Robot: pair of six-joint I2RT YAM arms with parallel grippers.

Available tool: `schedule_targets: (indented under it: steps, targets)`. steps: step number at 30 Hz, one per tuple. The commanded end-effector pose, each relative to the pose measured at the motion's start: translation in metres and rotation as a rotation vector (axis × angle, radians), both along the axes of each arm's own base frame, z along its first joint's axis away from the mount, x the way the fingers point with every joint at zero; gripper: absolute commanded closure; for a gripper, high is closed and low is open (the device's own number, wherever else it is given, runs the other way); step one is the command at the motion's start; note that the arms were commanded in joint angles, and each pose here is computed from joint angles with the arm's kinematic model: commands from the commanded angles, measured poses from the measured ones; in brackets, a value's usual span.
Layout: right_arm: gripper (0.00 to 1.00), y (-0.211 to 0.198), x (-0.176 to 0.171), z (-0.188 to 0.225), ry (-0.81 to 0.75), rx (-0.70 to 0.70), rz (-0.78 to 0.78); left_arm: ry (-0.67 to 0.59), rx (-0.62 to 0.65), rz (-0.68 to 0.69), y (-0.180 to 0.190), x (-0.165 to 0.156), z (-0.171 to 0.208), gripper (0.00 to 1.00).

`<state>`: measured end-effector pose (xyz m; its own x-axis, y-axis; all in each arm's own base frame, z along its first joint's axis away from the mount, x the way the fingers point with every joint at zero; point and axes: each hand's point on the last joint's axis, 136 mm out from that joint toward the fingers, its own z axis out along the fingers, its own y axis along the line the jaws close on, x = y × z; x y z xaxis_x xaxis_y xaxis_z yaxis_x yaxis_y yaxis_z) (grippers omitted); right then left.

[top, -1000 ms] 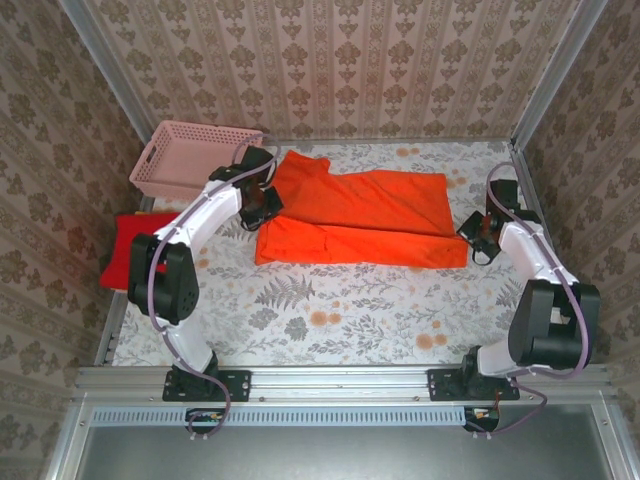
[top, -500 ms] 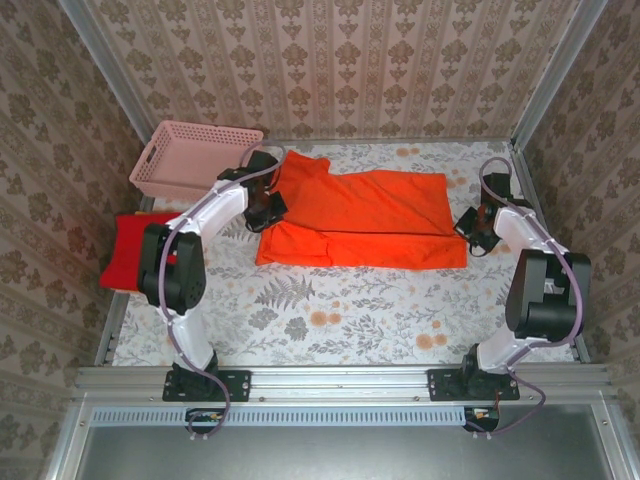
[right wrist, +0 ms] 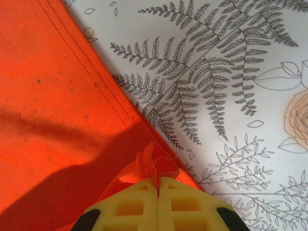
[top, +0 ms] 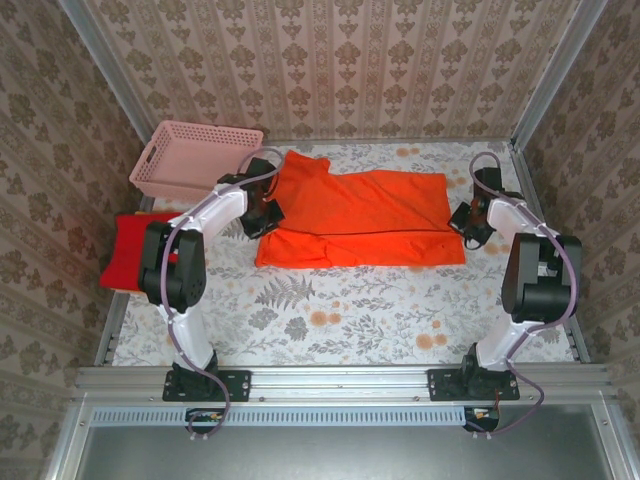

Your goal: Fold and stack the t-shirts

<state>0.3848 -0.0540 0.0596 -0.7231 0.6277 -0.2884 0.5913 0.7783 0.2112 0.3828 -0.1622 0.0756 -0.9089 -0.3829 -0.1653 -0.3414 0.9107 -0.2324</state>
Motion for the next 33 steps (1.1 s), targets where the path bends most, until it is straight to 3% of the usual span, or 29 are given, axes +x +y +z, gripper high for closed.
schedule_targets:
  steps: [1, 5, 8, 9, 12, 15, 18, 20, 26, 33]
  targets:
    - [1.0, 0.002, 0.014, -0.004, -0.011, 0.003, 0.032, -0.017, 0.011, 0.005, 0.006, 0.002, 0.003, 1.0]
    - [0.98, 0.006, 0.023, -0.012, -0.013, 0.026, 0.062, -0.007, 0.007, 0.012, 0.005, 0.002, -0.003, 1.0]
    - [0.78, 0.008, 0.031, -0.01, -0.054, 0.03, 0.085, -0.01, 0.001, 0.015, 0.003, 0.006, -0.005, 0.95]
    - [0.66, 0.008, 0.034, -0.004, -0.081, 0.026, 0.087, -0.011, -0.001, 0.016, 0.002, 0.007, -0.005, 0.91]
    - [0.38, 0.009, 0.037, 0.019, -0.178, 0.013, 0.086, -0.03, -0.008, 0.016, 0.0, 0.009, 0.001, 0.64]
    - [0.26, 0.015, 0.03, 0.037, -0.252, 0.005, 0.099, -0.085, -0.011, 0.018, -0.002, 0.01, 0.017, 0.36]
    - [0.24, 0.032, 0.017, 0.04, -0.251, 0.0, 0.153, -0.137, -0.01, 0.01, -0.011, 0.004, 0.034, 0.19]
    - [0.23, 0.048, 0.009, 0.034, -0.236, 0.01, 0.196, -0.157, -0.056, 0.014, -0.022, -0.002, 0.037, 0.17]
    - [0.27, 0.082, -0.008, 0.001, -0.158, 0.089, 0.247, -0.096, -0.139, 0.078, -0.027, -0.023, 0.004, 0.17]
    - [0.32, 0.064, -0.025, -0.038, 0.022, 0.087, 0.173, -0.018, -0.106, 0.108, -0.007, -0.054, -0.041, 0.17]
